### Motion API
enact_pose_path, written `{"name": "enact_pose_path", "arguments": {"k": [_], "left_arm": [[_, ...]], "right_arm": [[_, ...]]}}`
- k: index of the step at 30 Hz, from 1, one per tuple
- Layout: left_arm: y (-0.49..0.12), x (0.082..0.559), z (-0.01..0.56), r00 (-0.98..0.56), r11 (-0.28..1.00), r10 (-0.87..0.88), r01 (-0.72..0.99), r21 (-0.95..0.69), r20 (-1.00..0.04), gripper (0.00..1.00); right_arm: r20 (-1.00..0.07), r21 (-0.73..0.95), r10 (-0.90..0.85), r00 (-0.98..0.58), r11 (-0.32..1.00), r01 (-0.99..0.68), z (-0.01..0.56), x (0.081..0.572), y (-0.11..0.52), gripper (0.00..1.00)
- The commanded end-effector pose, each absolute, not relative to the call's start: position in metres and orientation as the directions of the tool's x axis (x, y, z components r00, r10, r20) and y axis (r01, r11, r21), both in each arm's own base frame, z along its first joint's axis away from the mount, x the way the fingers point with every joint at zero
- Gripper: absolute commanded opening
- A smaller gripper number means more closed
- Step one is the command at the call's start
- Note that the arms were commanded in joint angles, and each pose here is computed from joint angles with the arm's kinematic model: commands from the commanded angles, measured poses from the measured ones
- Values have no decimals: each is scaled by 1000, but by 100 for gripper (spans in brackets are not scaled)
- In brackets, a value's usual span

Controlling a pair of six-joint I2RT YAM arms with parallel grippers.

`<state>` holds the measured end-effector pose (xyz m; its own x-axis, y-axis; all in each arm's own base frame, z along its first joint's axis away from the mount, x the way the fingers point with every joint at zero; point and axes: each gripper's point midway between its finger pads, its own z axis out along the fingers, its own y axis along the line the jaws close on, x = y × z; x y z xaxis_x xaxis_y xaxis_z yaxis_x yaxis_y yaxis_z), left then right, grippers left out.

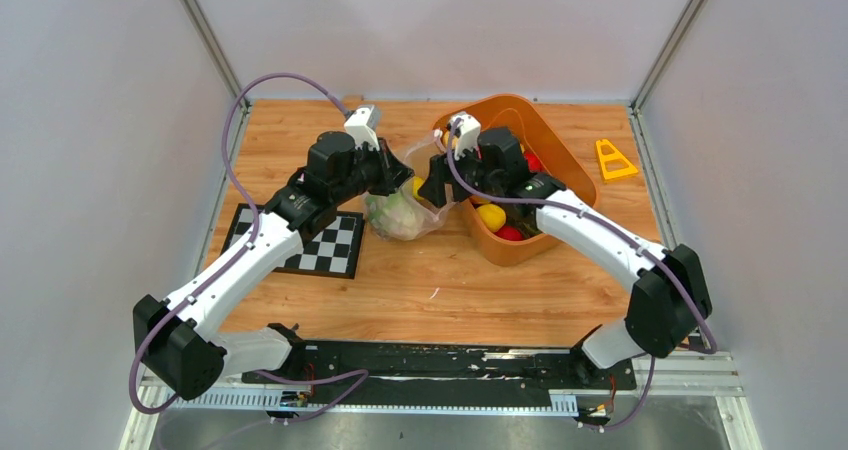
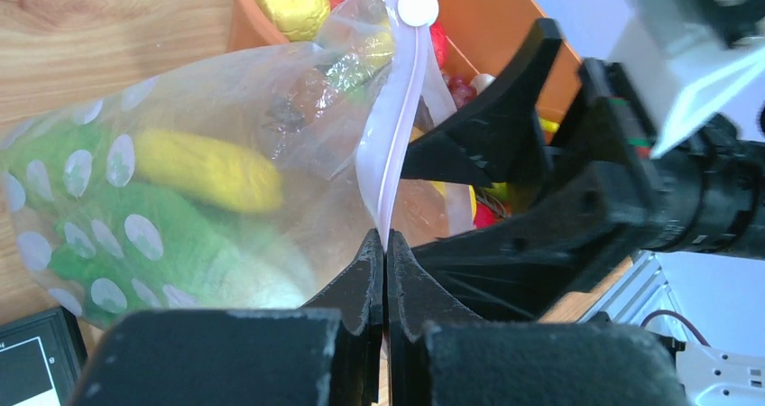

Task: Place the food in the zip-top bag and seal the zipper
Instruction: Place the fake fruit in the zipper food storage bag, then pick up the fake fruit from the bin.

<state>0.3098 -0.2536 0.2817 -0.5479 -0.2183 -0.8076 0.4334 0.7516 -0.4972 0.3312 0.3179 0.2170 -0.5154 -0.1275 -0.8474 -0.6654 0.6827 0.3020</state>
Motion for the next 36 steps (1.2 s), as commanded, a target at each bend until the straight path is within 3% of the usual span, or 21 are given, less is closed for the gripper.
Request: {"name": "enact_pose_path", "arguments": {"k": [1, 9, 13, 16, 19, 22, 27, 36], "left_arm": [[-250, 312, 302, -500, 748, -246, 448, -490, -831, 0], [-250, 313, 302, -496, 749, -248, 446, -490, -832, 0], [-250, 313, 301, -496, 746, -255, 445, -495, -830, 0], [-250, 313, 303, -494, 746, -255, 446, -494, -831, 0], [-250, 313, 302, -495, 747, -253, 446, -493, -831, 0], [-250, 312, 301, -497, 744, -252, 449, -495, -830, 0], [-247, 311, 300, -492, 749, -256, 443, -492, -832, 0], [-245, 311, 299, -489, 756, -255, 436, -487, -834, 0]], "right_arm": [[-926, 317, 6, -378, 555, -769, 291, 314, 317, 73], [-971, 225, 63, -231, 564, -795, 324, 291, 290, 73], [-983, 185, 144, -118, 683, -707, 340, 298, 260, 74], [-980, 196, 185, -74, 819, -539, 336, 314, 223, 82], [-964, 260, 227, -142, 919, -297, 302, 339, 183, 88], [-901, 361, 310, -305, 924, -126, 261, 359, 151, 89], [-760, 523, 401, -511, 845, -114, 219, 370, 153, 91], [-709, 495, 438, -553, 867, 53, 186, 386, 133, 90]]}}
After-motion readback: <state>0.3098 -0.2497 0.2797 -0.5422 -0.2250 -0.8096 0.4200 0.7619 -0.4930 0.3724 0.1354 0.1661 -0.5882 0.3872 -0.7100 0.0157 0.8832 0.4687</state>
